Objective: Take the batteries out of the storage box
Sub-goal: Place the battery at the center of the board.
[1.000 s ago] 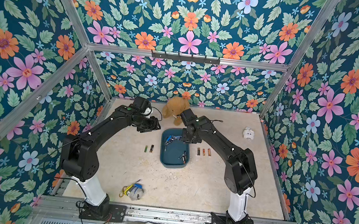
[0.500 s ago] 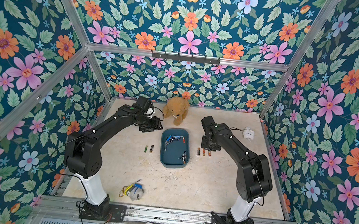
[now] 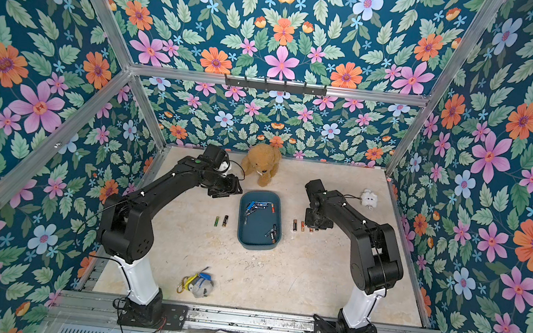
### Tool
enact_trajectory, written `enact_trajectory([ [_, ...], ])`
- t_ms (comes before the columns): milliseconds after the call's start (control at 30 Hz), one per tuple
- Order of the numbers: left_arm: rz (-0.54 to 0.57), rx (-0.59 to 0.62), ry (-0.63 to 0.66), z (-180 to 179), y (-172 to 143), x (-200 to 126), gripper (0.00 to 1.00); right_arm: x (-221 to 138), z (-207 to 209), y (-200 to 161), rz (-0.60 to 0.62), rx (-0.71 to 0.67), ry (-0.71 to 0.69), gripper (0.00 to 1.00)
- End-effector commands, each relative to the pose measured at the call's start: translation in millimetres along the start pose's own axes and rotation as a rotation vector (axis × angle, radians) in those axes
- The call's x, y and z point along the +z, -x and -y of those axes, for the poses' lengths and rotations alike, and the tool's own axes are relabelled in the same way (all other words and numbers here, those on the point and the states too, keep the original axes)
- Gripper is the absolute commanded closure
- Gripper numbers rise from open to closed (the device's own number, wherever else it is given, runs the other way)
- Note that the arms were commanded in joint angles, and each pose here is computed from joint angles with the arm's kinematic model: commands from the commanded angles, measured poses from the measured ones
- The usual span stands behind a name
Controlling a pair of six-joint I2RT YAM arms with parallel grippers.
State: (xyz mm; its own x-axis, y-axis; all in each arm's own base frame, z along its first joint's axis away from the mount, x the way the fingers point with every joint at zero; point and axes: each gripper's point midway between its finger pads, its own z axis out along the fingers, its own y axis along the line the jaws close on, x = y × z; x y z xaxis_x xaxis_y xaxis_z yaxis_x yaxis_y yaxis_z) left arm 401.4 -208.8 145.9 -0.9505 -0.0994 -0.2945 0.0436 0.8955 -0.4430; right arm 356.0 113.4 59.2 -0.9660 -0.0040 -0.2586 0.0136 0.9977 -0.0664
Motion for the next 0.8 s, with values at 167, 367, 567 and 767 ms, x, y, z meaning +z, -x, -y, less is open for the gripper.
enact_trajectory([
  [167, -0.014, 0.01, -0.006, 1, -2, 3, 0.37, 11, 0, 8, 0.003, -0.057, 0.002, 0.87],
  [367, -0.012, 0.01, -0.003, 0, -1, 3, 0.37, 20, 1, 5, -0.013, -0.076, -0.003, 0.87],
  [567, -0.015, 0.007, 0.0, -1, -2, 4, 0.37, 25, 2, 3, -0.021, -0.097, -0.006, 0.87],
  [767, -0.014, 0.005, 0.0, -1, -2, 4, 0.37, 29, 5, 4, -0.022, -0.099, -0.007, 0.87],
])
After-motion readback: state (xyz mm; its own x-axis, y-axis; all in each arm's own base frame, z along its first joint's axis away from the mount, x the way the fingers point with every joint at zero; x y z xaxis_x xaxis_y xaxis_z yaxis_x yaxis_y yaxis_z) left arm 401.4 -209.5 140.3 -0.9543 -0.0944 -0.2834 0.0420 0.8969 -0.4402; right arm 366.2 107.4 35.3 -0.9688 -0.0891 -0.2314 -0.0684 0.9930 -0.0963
